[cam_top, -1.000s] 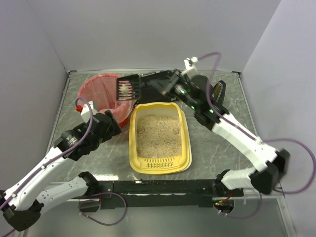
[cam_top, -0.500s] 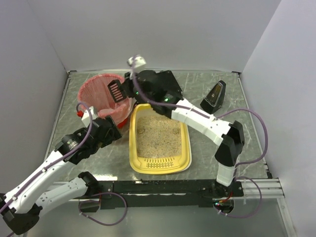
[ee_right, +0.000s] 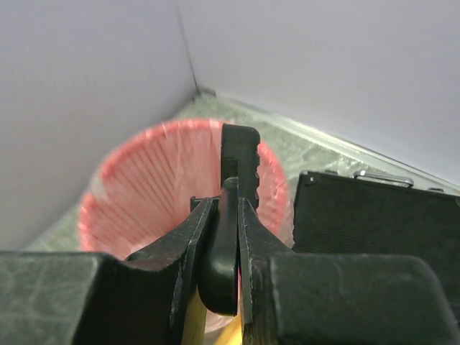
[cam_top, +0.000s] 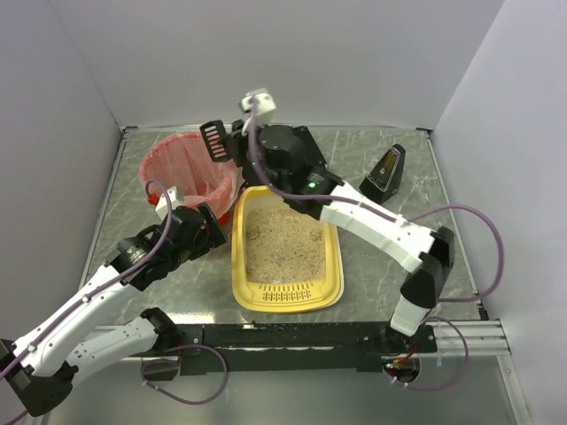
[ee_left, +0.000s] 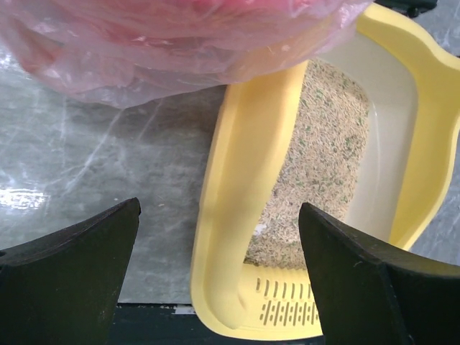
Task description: Clean the litter box
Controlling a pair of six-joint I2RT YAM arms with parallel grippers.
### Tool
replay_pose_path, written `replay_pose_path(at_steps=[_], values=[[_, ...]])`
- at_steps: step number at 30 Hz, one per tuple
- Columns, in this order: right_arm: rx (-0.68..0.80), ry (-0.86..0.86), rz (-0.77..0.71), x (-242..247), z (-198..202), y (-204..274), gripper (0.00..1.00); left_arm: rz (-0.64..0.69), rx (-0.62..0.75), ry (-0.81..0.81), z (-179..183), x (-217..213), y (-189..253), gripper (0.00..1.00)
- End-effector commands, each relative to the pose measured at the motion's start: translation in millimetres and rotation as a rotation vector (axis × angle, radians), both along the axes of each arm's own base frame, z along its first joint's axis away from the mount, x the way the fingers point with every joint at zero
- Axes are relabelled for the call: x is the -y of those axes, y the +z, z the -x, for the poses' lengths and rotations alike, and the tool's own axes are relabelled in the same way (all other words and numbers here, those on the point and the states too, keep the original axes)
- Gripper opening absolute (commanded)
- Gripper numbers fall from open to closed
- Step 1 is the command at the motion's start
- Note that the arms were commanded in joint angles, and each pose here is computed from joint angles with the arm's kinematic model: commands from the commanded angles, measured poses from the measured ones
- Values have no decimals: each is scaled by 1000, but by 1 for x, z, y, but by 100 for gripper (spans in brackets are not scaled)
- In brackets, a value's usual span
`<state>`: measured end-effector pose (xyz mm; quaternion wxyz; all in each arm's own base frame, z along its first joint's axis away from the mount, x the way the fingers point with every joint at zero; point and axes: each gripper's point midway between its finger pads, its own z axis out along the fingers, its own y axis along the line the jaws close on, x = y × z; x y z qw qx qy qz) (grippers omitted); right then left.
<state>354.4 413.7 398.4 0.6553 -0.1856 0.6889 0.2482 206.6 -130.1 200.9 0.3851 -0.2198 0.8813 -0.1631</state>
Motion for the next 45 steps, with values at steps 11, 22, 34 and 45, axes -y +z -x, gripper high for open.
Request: replay_pose_path(at_steps=[11, 22, 34, 45], values=[[-517, -187, -371, 189, 97, -16, 0, 49, -5, -153, -25, 48, -7, 97], [-961, -303, -184, 178, 113, -148, 0, 48, 0, -197, -43, 65, -10, 97], [-1006, -653, -122, 172, 55, -211, 0, 69, -40, -223, -50, 76, -28, 97], [-1000, -512, -120, 139, 45, -238, 0, 85, -61, -238, -50, 81, -38, 97]])
